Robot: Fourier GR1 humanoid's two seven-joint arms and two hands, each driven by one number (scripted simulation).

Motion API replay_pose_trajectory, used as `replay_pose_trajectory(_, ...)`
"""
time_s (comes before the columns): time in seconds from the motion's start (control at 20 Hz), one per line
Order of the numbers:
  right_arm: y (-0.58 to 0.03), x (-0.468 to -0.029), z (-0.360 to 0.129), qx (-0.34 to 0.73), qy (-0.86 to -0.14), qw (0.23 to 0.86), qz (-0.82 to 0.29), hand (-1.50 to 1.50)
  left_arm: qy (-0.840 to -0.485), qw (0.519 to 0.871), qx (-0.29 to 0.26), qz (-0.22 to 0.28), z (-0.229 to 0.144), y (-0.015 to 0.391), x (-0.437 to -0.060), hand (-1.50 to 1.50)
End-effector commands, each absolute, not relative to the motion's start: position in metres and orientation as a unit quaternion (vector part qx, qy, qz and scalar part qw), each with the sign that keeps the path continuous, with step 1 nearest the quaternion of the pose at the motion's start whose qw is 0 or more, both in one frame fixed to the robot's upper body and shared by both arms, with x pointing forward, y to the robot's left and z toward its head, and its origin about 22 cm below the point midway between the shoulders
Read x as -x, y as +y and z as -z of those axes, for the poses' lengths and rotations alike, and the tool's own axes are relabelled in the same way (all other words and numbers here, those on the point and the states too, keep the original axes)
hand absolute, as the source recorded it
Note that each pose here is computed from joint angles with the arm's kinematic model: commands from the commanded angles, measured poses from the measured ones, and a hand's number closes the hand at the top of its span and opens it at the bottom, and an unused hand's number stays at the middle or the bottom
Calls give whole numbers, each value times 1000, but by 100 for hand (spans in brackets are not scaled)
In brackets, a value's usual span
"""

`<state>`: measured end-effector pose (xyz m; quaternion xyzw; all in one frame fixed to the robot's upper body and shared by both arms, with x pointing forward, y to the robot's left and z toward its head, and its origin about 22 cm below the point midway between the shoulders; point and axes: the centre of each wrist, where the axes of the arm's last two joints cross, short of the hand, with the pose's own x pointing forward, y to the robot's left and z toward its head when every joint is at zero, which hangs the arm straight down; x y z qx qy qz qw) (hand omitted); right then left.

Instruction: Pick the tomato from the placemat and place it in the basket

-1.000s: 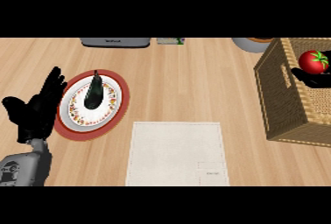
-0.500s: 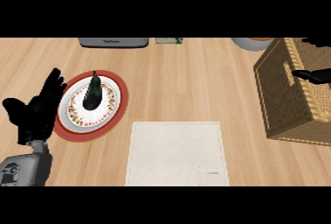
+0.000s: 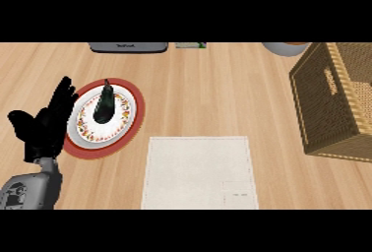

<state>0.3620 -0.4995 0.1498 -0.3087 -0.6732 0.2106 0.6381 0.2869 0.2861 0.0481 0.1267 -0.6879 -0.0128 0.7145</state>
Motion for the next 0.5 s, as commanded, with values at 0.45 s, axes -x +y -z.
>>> replay_pose_trajectory(0.45, -589, -266, -158, 241, -695, 660, -155, -150, -690, 713, -126, 12, -49, 279, -303, 0)
